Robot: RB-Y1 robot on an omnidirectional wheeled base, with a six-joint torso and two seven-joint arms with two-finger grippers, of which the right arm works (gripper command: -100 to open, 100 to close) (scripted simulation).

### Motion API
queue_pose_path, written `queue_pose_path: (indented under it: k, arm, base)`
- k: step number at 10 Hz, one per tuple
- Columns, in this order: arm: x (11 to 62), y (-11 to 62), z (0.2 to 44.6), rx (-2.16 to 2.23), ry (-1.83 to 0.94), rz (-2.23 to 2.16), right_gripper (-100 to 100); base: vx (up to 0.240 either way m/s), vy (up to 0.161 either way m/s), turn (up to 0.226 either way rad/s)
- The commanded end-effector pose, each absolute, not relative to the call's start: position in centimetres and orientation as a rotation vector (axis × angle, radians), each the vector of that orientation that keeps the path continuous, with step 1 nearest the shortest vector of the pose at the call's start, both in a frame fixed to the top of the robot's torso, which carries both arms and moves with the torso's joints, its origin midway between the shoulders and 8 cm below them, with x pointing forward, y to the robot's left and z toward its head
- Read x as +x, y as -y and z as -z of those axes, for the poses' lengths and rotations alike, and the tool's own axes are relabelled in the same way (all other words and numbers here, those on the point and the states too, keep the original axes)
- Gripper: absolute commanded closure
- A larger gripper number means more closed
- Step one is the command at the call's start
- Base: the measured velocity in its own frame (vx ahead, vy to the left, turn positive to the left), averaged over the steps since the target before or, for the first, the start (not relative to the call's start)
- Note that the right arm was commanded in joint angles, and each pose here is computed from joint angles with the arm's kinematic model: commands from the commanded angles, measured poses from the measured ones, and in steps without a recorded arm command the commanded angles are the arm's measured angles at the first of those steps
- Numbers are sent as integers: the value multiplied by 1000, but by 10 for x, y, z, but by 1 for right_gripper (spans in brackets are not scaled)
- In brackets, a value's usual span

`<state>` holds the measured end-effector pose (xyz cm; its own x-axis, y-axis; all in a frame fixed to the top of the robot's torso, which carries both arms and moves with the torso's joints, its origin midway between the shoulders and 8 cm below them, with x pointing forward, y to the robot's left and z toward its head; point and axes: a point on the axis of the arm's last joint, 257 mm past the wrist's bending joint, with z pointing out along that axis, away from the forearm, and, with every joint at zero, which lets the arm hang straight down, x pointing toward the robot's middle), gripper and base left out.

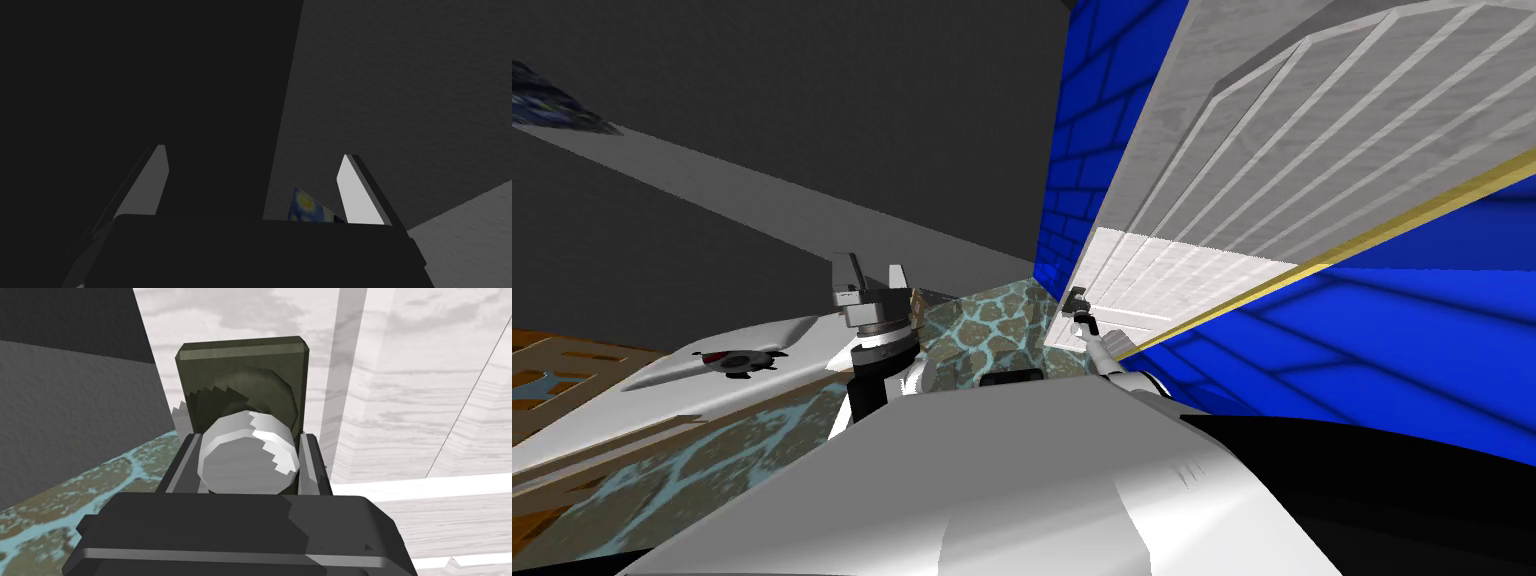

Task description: Pull the door open

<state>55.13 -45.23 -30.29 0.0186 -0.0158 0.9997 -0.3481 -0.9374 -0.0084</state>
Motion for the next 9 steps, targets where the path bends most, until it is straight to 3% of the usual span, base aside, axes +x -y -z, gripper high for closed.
queue_pose_path:
  k: [1,9]
  arm:
    - [551,451,304,2059,377,-2012,100]
    - [547,458,304,2054,381,-2011,100]
  base:
    - [-194,-67,238]
    - [-170,-41,189]
